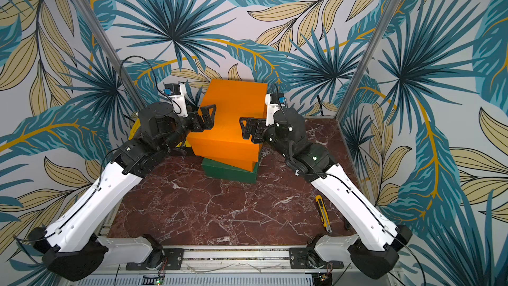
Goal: Stack the shoeboxes
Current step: Place the shoebox at the shoebox.
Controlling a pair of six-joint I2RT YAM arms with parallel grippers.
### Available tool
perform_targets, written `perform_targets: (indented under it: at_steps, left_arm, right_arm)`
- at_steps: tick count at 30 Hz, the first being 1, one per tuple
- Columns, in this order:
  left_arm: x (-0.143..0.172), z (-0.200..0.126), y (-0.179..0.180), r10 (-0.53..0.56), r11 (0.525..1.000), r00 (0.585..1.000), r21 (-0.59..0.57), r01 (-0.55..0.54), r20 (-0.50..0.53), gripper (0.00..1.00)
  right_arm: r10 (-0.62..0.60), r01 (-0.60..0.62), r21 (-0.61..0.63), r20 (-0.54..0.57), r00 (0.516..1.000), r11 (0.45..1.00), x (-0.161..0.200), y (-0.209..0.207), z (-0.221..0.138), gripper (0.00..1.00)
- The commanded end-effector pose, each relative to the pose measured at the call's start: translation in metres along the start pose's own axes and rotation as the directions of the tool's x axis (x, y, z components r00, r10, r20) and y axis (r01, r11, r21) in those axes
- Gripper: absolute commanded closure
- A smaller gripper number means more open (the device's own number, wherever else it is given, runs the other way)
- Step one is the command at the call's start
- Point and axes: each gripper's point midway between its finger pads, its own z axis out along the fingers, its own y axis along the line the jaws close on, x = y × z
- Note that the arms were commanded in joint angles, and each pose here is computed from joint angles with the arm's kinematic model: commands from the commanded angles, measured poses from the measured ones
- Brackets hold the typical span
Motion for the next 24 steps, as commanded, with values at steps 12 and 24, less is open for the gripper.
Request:
perform_targets:
  at_steps: [12, 24]
  left_arm:
    - [-0.015, 0.059, -0.004, 0.056, 0.997, 0.998, 0.055, -0.055, -0.022, 0.35]
    - [0.016, 0.108, 0.020, -0.090, 0.980, 0.978, 0.157, 0.120, -0.188, 0.56]
  right_arm:
    - [0.021, -0.021, 0.011, -0.048, 0.999, 1.000, -0.025, -0.034, 0.077, 0.77]
    - [0.057, -0.048, 0.059, -0.167, 0.984, 0.997, -0.003, -0.062, 0.134, 0.91]
